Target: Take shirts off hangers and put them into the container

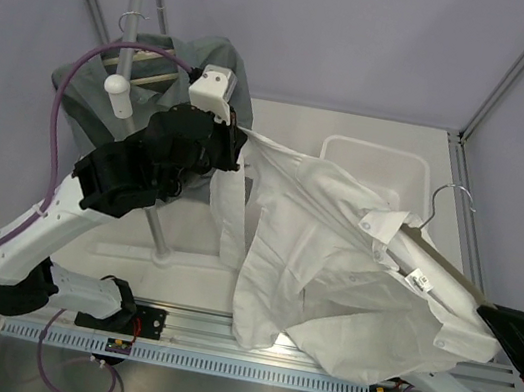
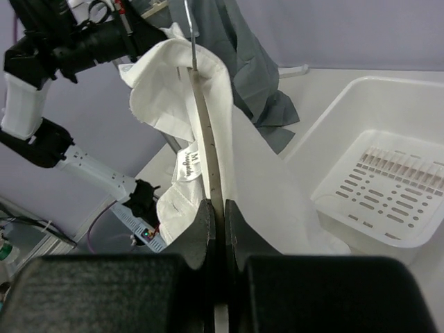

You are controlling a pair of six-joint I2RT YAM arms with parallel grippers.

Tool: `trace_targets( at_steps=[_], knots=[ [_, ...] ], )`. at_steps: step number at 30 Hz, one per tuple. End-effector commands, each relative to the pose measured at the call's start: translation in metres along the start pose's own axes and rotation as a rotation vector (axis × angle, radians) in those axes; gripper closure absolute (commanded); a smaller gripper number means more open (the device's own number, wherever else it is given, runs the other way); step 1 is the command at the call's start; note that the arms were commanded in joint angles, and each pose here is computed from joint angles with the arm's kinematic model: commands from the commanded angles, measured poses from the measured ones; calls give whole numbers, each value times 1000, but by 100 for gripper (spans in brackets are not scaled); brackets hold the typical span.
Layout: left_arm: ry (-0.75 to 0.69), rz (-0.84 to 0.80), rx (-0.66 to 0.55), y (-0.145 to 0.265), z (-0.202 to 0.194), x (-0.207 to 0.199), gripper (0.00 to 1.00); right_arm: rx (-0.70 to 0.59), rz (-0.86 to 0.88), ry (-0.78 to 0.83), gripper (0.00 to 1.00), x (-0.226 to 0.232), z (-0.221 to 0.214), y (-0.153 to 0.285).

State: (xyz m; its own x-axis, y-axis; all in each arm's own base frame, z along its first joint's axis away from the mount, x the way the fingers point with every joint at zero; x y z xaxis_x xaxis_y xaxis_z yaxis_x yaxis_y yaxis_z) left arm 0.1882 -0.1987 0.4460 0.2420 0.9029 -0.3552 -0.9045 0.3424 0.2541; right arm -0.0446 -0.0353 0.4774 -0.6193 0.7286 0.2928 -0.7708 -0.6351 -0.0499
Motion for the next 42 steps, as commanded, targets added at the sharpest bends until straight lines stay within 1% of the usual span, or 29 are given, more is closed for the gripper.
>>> trace_targets(
  at_steps=[1,2,3,4,5,6,7,8,9,10,11,12,13,14,15,17,18,22,24,31,35,38,42],
  knots=[
    [-96,430,-148,15,26,85,100,-90,-17,-18,100,-19,-19,52],
    [-94,401,-142,14,23,83,100,-79,33,-29,100,-11,-18,44],
    [-79,322,-128,11,21,75,100,-9,47,-20,100,-8,-27,25],
    [-70,281,-114,12,17,74,100,31,89,-13,100,-2,-30,14],
    [-58,237,-104,12,14,70,100,35,98,-13,100,1,-29,2],
    [-47,130,-67,13,9,60,100,59,105,-12,100,3,-31,-9],
    [-32,49,-73,14,10,51,94,138,135,-5,100,8,-42,-28],
    [-23,-16,-69,19,8,48,88,138,154,-3,100,11,-41,-39],
    [-23,-128,-36,23,5,37,82,181,156,-1,100,12,-49,-52],
    [-31,-194,-49,27,8,31,67,214,145,5,100,12,-51,-64],
    [-42,-241,-50,31,9,27,60,237,130,9,100,11,-54,-72],
    [-56,-337,-46,42,11,21,53,263,118,12,100,11,-57,-80],
    [-95,-386,-55,47,13,19,45,287,121,19,100,12,-59,-89],
    [-113,-432,-68,53,16,16,42,290,129,18,100,13,-59,-93],
    [-131,-513,-70,64,18,11,38,304,140,19,100,15,-60,-98],
    [-181,-591,-72,75,19,8,32,326,163,23,100,19,-61,-109],
    [-193,-658,-67,83,18,5,30,333,173,26,100,20,-61,-113],
    [-208,-776,-34,88,11,-5,26,339,278,33,100,34,-52,-127],
    [-204,-800,-19,84,8,-9,25,301,328,34,100,42,-41,-129],
    [-208,-852,97,63,-14,-25,23,285,457,33,100,61,-23,-146],
    [-235,-858,172,52,-30,-32,23,275,490,39,100,65,-18,-150],
    [-254,-862,205,49,-37,-35,23,269,508,42,100,67,-16,-152],
    [-262,-957,247,55,-45,-45,23,281,506,50,100,67,-18,-159]
  ],
)
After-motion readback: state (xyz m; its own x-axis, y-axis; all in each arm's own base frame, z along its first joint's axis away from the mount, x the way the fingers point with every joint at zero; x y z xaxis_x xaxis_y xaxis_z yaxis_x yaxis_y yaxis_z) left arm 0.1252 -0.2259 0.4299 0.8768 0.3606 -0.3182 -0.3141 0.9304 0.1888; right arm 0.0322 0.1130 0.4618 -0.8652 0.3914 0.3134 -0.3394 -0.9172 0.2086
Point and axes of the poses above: each gripper's point midway between its finger pads, its own y axis back along the fingers, its own x axis along the line the jaws close on, z = x × y, the point moved 7 cm from there along y, back along the fingers, and after that the axes turned 8 degrees about y, right-handed, at the moved point
